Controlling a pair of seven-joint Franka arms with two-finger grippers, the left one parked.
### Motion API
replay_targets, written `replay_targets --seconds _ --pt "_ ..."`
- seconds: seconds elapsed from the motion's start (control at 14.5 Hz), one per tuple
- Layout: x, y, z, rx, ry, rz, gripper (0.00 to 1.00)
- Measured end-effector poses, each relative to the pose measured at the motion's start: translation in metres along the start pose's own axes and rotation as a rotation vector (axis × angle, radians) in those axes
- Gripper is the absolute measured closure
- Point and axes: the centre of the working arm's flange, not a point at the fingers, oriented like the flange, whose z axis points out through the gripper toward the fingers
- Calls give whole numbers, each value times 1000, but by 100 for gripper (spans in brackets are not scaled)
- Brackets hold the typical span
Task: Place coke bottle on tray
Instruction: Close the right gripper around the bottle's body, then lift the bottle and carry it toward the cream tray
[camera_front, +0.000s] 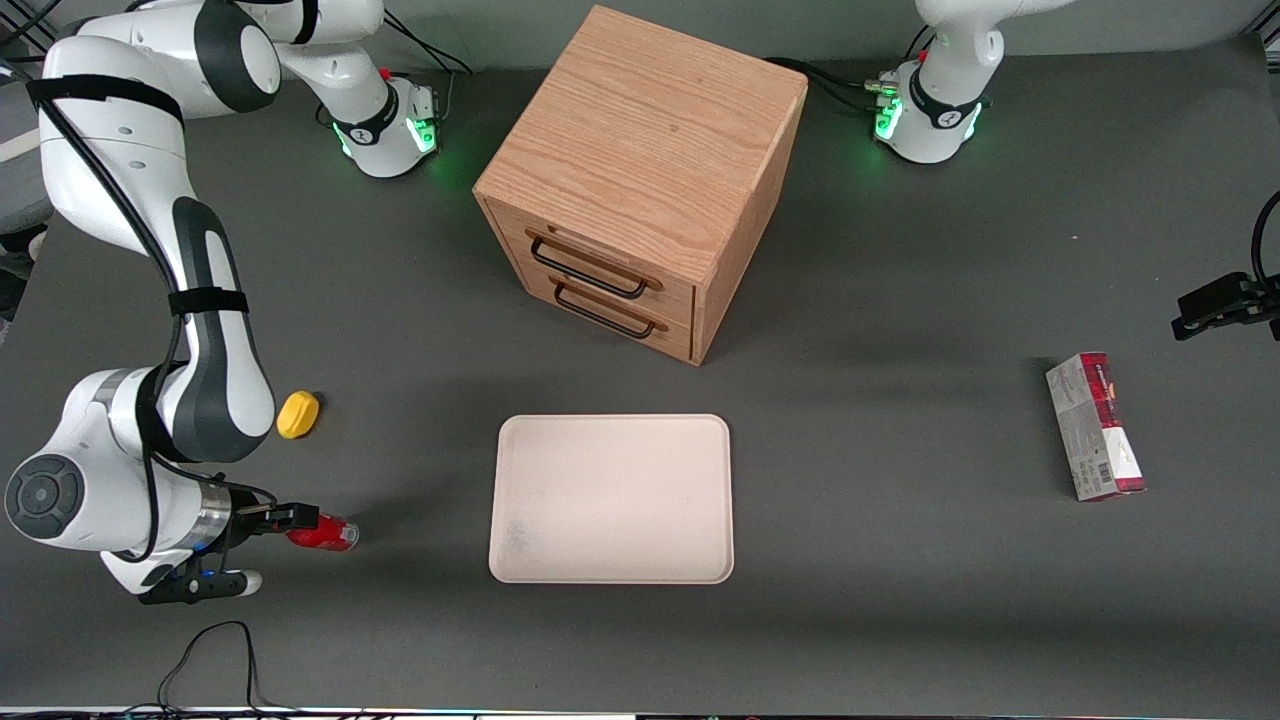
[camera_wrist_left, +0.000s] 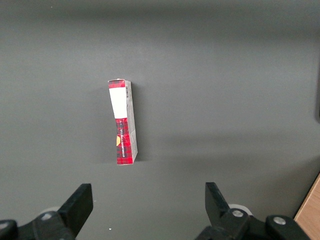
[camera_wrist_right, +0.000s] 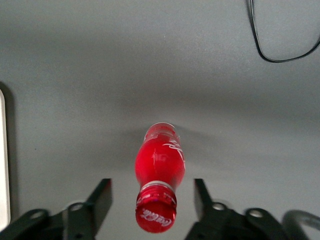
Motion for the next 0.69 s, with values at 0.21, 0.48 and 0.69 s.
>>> replay_targets --seconds 0.21,0.48,0.69 --pt "-1 1 1 -1 -3 1 64" --pt "-2 0 -9 0 -6 0 68" --pt "-13 -2 -67 2 -32 -3 68"
